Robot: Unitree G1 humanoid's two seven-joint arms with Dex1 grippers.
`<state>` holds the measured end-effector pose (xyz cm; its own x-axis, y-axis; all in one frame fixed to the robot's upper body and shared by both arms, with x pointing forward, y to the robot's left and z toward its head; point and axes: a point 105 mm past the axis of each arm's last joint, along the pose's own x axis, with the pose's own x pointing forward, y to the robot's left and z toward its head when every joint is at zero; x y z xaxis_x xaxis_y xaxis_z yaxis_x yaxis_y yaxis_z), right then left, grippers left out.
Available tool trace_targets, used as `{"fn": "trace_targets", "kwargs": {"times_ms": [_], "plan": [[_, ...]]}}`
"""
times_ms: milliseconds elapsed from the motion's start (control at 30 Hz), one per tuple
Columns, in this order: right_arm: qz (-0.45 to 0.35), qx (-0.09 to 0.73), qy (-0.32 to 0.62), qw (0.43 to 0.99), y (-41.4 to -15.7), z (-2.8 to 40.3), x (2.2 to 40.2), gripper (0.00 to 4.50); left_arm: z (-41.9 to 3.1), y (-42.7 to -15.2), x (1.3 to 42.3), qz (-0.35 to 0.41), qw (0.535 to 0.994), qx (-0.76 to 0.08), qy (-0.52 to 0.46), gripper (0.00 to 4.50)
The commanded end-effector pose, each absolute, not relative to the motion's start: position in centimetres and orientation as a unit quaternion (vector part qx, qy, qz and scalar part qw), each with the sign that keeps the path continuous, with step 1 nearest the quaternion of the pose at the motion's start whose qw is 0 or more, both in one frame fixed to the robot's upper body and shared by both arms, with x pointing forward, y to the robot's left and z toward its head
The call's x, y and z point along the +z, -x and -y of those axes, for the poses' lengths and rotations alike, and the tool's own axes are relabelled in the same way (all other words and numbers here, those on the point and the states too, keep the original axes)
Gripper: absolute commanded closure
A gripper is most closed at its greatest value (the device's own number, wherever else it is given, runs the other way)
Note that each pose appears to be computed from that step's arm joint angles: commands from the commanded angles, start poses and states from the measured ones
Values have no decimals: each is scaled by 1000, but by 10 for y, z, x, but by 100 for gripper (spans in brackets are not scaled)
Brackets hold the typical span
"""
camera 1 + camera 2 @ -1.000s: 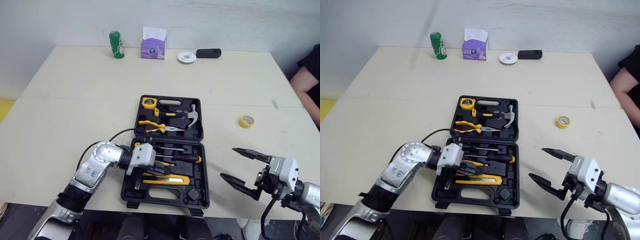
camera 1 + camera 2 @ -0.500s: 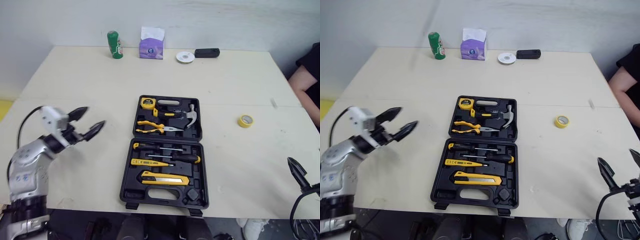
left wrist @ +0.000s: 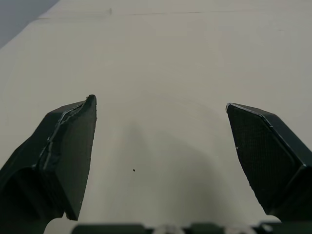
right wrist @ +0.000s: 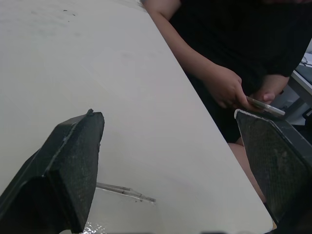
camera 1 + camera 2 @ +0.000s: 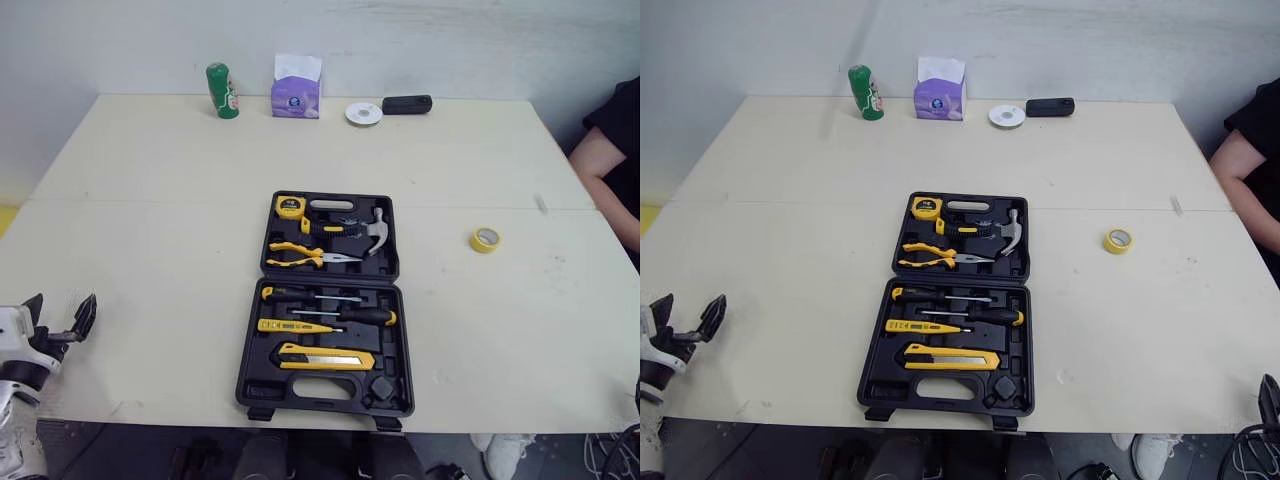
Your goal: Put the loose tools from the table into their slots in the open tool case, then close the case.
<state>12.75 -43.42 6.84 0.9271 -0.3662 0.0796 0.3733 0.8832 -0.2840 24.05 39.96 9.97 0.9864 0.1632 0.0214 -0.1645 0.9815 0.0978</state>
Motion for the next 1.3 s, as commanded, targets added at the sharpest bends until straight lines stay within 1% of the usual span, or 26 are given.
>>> {"fn": "trace_targets", "kwargs": {"times_ms": [33, 200, 300, 400, 500, 533, 600, 667, 700, 733, 800, 867, 900, 967, 1033, 1133, 1200, 1300], "plan": [[46, -178, 164, 969, -136, 436, 85, 0, -394, -245, 111, 30, 995, 77, -60, 4], [96, -123, 169, 973, -172, 424, 110, 0, -369, -263, 127, 57, 996, 27, -57, 4], [110, -29, 147, 983, -199, 404, 127, 0, -348, -276, 145, 84, 994, -25, -58, 4], [84, 80, 151, 982, -223, 380, 144, 0, -318, -290, 161, 99, 988, -103, -63, 4], [53, 151, 147, 976, -243, 366, 165, 0, -284, -299, 180, 114, 974, -184, -70, 4], [39, 167, 149, 974, -249, 363, 169, 0, -275, -301, 185, 117, 970, -201, -73, 4], [-10, 205, 164, 965, -271, 353, 183, 0, -243, -304, 197, 121, 952, -271, -81, 4], [-58, 219, 188, 956, -288, 346, 190, 0, -221, -304, 204, 120, 936, -319, -86, 4], [-77, 242, 191, 948, -295, 337, 195, 0, -212, -304, 207, 119, 929, -340, -87, 4], [-89, 258, 191, 943, -299, 330, 198, 0, -206, -304, 209, 118, 924, -354, -87, 4], [-59, 302, 222, 925, -307, 310, 216, 0, -194, -301, 209, 98, 913, -390, -72, 4], [-84, 335, 238, 908, -318, 293, 221, 0, -181, -299, 207, 93, 899, -419, -92, 4], [-122, 353, 236, 897, -321, 286, 216, 0, -174, -299, 210, 98, 892, -430, -96, 4], [-174, 374, 212, 886, -327, 278, 212, 0, -163, -300, 216, 112, 881, -449, -95, 4], [-195, 393, 207, 875, -333, 270, 212, 0, -153, -299, 221, 119, 872, -466, -92, 4], [-234, 387, 249, 856, -347, 268, 211, 0, -135, -293, 227, 123, 850, -506, -87, 4], [-255, 380, 261, 850, -353, 269, 211, 0, -128, -290, 228, 121, 841, -520, -85, 4], [-301, 375, 285, 829, -362, 274, 207, 0, -115, -282, 233, 130, 817, -555, -85, 4]]}}
